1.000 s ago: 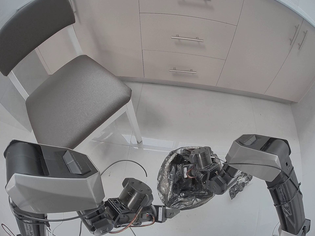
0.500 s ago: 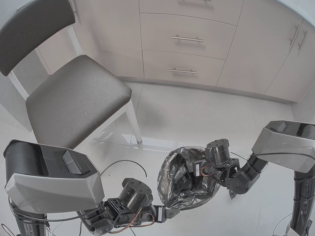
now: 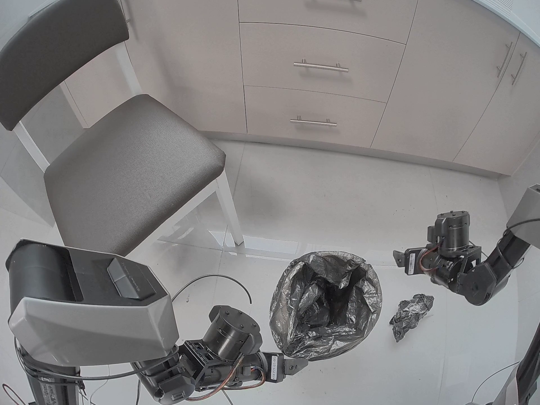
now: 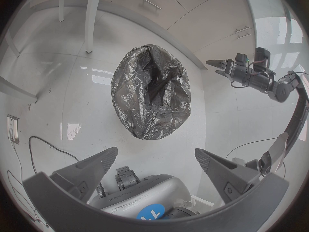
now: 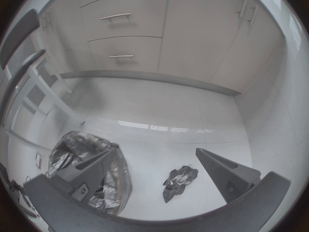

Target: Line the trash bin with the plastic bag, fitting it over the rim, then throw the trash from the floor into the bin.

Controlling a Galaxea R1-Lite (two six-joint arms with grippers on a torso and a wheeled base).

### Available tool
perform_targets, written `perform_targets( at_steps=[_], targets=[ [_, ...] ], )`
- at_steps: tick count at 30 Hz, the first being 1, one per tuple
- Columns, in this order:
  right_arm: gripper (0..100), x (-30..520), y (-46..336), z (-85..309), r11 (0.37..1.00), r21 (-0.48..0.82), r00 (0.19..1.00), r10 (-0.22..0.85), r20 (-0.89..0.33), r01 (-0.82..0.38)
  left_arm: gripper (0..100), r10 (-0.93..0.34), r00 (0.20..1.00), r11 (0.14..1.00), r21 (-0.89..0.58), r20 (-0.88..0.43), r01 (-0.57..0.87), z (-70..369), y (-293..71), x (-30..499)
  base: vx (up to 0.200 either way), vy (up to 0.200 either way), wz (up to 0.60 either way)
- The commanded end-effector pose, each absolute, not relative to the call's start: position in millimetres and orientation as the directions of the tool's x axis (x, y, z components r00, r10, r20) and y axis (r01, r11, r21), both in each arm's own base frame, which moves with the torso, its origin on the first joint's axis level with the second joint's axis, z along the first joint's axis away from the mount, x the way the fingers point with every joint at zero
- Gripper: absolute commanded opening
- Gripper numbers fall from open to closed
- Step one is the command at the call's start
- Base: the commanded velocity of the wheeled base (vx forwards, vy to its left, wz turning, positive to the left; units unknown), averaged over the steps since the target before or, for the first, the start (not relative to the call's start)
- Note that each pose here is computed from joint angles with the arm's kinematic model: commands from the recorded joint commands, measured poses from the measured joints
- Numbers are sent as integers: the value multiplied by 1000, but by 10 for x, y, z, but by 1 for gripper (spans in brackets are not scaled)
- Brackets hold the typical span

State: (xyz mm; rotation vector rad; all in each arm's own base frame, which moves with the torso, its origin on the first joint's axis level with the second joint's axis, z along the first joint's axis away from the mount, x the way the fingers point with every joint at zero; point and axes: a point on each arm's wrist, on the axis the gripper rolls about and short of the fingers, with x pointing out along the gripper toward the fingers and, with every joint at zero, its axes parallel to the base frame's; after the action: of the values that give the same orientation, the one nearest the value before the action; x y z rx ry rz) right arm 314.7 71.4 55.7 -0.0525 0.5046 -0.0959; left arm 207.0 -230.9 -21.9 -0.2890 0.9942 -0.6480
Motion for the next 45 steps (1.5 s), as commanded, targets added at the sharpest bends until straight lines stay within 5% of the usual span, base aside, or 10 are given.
perform_targets(
  at_steps=[1, 15, 37, 45],
  targets=[
    [100, 3480, 311, 695, 982, -66, 874, -189, -448, 178, 100, -625, 379, 778, -506, -683, 372, -222, -2310, 2069, 0, 0, 0],
    [100, 4705, 189, 374, 946, 39, 849, -270, -455, 322, 100, -626, 380, 778, -507, -681, 372, -220, -2312, 2072, 0, 0, 0],
    [100, 5427, 14, 92, 888, 27, 806, -403, -434, 459, 100, -625, 379, 778, -505, -683, 373, -225, -2312, 2072, 0, 0, 0],
    [100, 5365, -15, -396, 879, -69, 704, -424, -569, 472, 100, -625, 379, 778, -505, -683, 373, -225, -2312, 2072, 0, 0, 0]
  ],
)
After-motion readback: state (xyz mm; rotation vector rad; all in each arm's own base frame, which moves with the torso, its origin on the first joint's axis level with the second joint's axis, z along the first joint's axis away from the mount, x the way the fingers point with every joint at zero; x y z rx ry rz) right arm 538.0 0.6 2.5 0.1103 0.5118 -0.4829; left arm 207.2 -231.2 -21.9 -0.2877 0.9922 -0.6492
